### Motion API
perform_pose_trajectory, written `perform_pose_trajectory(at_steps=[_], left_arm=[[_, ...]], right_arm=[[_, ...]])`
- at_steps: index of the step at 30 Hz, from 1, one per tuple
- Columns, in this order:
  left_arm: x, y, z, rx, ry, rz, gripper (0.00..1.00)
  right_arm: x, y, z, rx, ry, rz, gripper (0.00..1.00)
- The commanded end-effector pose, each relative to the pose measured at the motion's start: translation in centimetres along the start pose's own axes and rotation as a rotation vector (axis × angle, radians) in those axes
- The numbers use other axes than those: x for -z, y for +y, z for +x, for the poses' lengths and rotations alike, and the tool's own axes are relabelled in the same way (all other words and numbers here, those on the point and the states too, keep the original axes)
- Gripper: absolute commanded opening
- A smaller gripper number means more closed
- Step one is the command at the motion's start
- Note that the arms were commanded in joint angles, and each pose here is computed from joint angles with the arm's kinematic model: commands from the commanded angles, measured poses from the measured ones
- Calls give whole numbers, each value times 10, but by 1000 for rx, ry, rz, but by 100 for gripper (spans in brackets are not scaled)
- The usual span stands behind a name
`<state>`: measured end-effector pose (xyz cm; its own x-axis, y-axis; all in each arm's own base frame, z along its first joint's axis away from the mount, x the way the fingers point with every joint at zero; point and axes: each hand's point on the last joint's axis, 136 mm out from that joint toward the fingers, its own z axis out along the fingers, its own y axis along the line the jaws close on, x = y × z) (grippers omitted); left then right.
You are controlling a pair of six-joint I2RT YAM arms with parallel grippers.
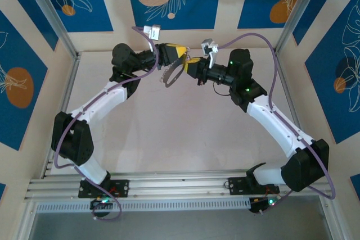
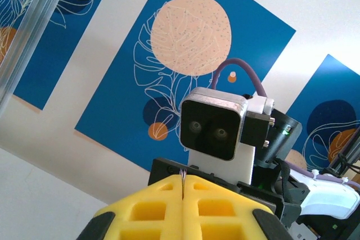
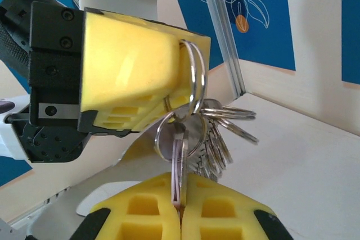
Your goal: Put the keys on the keyring
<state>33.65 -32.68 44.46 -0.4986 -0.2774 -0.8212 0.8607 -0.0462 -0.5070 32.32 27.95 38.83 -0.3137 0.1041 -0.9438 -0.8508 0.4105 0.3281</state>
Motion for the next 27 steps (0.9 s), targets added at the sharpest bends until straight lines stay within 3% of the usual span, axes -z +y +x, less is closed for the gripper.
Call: perform_pose_trajectory(at_steps=[1,12,21,27], left_arm=[[-2,-26,-8,-64,-17,45,0],[-1,-26,-6,-71,-11,37,0],[-2,-24,-4,-71,-11,32,0],[-3,-25,-2,-71,-5,34,0]], right_arm=[[-2,13,-7,14,4,-54,0],[17,2,-24,0,-70,1,0],[1,28,-22,21,-29,-79,0],[-9,24,-10,6,13,-69,0]])
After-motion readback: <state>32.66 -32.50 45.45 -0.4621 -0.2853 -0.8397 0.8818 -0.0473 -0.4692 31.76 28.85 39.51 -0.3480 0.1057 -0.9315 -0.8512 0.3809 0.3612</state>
